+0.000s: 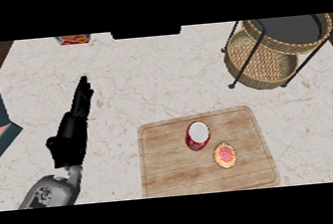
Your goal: Pick the cupcake from the cutting board and place it in the tiered basket
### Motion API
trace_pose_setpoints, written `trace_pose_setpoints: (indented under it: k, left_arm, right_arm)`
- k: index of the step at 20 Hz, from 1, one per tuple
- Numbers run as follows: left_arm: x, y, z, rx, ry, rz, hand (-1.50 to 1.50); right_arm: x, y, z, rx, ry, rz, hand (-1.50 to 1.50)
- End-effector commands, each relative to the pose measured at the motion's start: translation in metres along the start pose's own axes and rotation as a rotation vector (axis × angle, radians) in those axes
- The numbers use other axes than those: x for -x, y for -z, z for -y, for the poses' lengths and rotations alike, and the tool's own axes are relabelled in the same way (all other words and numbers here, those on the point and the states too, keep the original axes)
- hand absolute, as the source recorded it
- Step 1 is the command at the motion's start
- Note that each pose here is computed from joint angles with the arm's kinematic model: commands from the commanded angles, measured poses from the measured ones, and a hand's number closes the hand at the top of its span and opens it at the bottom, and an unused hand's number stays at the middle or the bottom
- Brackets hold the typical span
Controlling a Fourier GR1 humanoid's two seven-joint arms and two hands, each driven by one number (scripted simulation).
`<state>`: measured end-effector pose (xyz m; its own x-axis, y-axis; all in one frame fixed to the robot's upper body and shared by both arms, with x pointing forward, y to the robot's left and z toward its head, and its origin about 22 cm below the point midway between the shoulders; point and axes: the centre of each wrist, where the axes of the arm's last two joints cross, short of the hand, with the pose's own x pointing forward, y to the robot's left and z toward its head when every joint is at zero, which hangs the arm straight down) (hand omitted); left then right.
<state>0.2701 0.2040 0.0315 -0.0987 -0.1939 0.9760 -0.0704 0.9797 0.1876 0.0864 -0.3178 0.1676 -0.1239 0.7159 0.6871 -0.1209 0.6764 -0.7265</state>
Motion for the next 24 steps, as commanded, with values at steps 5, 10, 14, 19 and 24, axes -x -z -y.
trace_pose_setpoints:
  k: [5,10,14,19,24]
  left_arm:
    - [-0.001,0.000,0.016,0.042,0.004,0.013,0.00]
    - [-0.001,0.000,0.003,0.032,0.002,0.006,0.00]
    - [-0.017,0.014,0.001,0.023,-0.009,0.022,0.00]
    - [-0.009,0.018,0.002,0.029,0.011,0.006,0.00]
    - [0.004,0.010,0.008,0.017,0.009,-0.016,0.00]
  right_arm:
    - [-0.069,0.003,-0.003,-0.045,-0.146,-0.134,-1.50]
    - [-0.083,0.015,-0.010,-0.076,-0.169,-0.168,-1.50]
    - [-0.085,0.033,-0.021,-0.153,-0.211,-0.228,-1.50]
    - [-0.102,0.040,-0.029,-0.196,-0.241,-0.310,-1.50]
    - [-0.103,0.059,-0.043,-0.217,-0.285,-0.351,-1.50]
